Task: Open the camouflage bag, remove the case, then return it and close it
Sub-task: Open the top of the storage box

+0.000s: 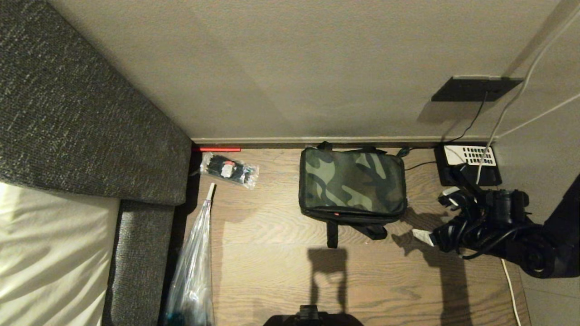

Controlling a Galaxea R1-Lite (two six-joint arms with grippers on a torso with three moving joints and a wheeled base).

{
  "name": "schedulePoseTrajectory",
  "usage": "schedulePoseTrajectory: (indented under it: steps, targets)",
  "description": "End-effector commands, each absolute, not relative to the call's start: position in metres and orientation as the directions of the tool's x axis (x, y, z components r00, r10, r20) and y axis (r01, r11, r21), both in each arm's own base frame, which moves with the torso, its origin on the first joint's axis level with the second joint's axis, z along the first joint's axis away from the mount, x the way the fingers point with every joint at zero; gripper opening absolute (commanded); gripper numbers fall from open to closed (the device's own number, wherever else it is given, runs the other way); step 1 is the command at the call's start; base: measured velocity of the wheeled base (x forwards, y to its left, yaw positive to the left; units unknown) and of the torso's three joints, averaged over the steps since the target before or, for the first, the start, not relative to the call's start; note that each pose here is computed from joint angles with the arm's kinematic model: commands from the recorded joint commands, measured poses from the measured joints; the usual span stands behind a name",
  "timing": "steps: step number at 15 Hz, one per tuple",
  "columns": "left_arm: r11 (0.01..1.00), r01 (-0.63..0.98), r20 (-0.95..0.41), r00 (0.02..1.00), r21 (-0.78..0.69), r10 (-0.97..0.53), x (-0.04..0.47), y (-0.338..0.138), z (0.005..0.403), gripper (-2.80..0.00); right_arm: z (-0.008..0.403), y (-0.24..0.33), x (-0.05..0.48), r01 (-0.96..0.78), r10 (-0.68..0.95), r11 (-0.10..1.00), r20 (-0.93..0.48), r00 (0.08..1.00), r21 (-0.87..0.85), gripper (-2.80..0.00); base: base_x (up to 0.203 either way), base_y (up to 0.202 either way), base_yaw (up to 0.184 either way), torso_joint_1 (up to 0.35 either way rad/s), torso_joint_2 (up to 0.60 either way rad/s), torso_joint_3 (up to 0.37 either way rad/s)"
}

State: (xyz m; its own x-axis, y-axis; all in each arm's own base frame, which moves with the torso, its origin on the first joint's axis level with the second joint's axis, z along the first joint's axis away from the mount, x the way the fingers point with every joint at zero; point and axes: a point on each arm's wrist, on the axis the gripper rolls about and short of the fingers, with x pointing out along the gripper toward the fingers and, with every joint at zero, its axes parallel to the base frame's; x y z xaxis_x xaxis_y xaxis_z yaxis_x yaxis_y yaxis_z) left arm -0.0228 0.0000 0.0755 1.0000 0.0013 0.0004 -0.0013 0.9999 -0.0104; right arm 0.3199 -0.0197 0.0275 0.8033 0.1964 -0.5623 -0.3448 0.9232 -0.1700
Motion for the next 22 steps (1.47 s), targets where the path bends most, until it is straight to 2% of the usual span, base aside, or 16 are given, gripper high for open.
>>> schedulePoseTrajectory:
  steps: [1, 4, 6, 9, 16, 20, 22]
  targets:
    - [1.000, -0.002, 0.000, 1.000, -0.011, 0.002, -0.023, 0.000, 0.075, -2.80, 0.037, -0.031, 0.311, -0.359, 0.193, 0.917, -0.598, 0.778, -0.171, 0.00, 0.000, 0.000, 0.000, 0.000, 0.00, 0.000]
    - [1.000, -0.002, 0.000, 1.000, -0.011, 0.002, -0.023, 0.000, 0.075, -2.80, 0.039, -0.035, 0.309, -0.424, 0.267, 0.892, -0.568, 0.778, -0.161, 0.00, 0.000, 0.000, 0.000, 0.000, 0.00, 0.000]
    - [1.000, -0.002, 0.000, 1.000, -0.012, 0.002, -0.023, 0.000, 0.075, -2.80, 0.035, -0.041, 0.314, -0.505, 0.280, 0.814, -0.568, 0.774, -0.286, 0.00, 0.000, 0.000, 0.000, 0.000, 0.00, 0.000]
    - [1.000, -0.002, 0.000, 1.000, -0.011, 0.002, -0.023, 0.000, 0.075, -2.80, 0.018, -0.045, 0.326, -0.601, 0.355, 0.749, -0.597, 0.719, -0.279, 0.00, 0.000, 0.000, 0.000, 0.000, 0.00, 0.000]
    - [1.000, -0.002, 0.000, 1.000, -0.011, 0.002, -0.023, 0.000, 0.075, -2.80, -0.006, -0.053, 0.370, -0.603, 0.315, 0.745, -0.647, 0.695, -0.285, 0.00, 0.000, 0.000, 0.000, 0.000, 0.00, 0.000]
    - [1.000, -0.002, 0.000, 1.000, -0.011, 0.002, -0.023, 0.000, 0.075, -2.80, -0.019, -0.054, 0.380, -0.646, 0.367, 0.709, -0.635, 0.679, -0.282, 0.00, 0.000, 0.000, 0.000, 0.000, 0.00, 0.000]
    - [1.000, -0.002, 0.000, 1.000, -0.011, 0.002, -0.023, 0.000, 0.075, -2.80, -0.021, -0.055, 0.389, -0.677, 0.384, 0.649, -0.619, 0.685, -0.347, 0.00, 0.000, 0.000, 0.000, 0.000, 0.00, 0.000]
